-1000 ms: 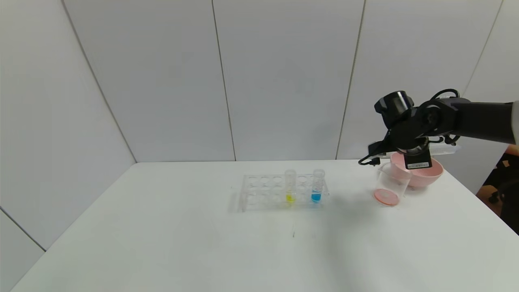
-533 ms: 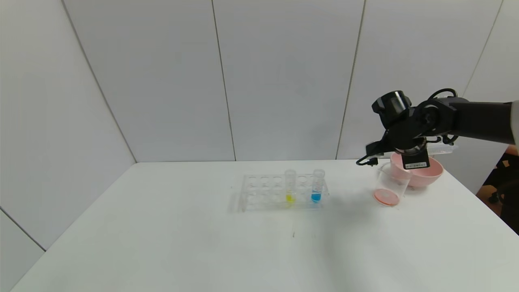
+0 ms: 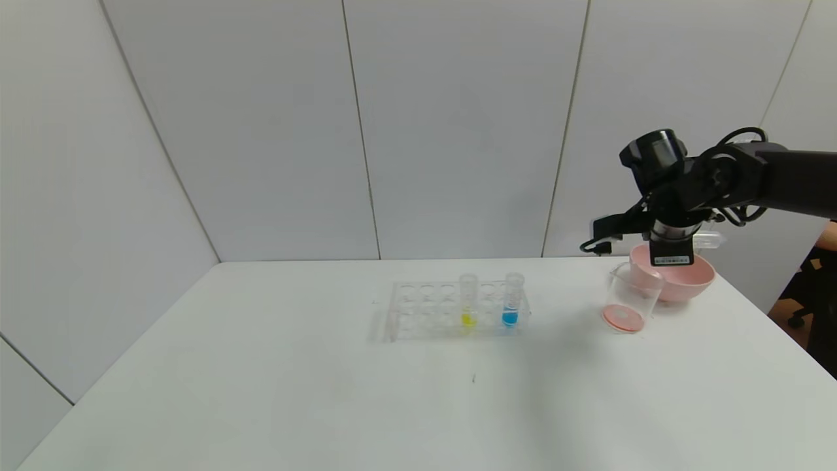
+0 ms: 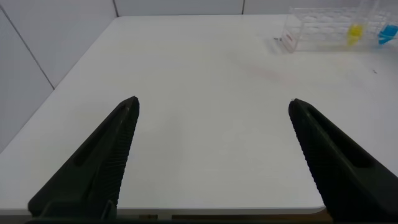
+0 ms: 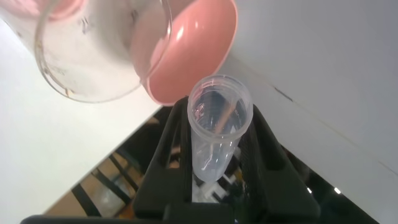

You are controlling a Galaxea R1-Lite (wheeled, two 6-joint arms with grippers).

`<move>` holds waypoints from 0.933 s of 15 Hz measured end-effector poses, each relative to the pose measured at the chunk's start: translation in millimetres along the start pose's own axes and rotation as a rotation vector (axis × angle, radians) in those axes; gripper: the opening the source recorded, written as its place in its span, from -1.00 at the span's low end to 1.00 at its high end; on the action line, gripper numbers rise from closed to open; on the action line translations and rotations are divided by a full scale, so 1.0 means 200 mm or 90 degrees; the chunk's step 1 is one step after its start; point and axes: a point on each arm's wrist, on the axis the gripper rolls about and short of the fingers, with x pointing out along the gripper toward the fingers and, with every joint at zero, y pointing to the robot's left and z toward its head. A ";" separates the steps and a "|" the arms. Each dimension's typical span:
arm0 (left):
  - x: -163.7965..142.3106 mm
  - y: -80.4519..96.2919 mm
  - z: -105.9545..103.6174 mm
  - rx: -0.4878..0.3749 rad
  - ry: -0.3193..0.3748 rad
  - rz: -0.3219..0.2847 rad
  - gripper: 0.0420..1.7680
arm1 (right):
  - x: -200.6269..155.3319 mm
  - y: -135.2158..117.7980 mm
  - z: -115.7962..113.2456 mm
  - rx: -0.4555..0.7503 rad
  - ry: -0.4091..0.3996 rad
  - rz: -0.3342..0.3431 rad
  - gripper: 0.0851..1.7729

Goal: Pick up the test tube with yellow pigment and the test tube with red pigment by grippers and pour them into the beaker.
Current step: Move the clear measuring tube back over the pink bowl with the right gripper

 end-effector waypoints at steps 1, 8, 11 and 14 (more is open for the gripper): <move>0.00 0.00 0.00 0.000 0.000 0.000 0.94 | -0.01 -0.02 -0.05 0.035 -0.050 0.014 -0.50; 0.00 0.00 0.00 0.000 0.000 0.000 0.94 | -0.12 -0.14 -0.31 0.393 -0.295 0.103 -0.50; 0.00 0.00 0.00 0.000 0.000 0.000 0.94 | -0.16 -0.18 -0.43 0.501 -0.366 0.145 -0.50; 0.00 0.00 0.00 0.000 0.000 0.000 0.94 | -0.19 -0.20 -0.57 0.641 -0.384 0.179 -0.50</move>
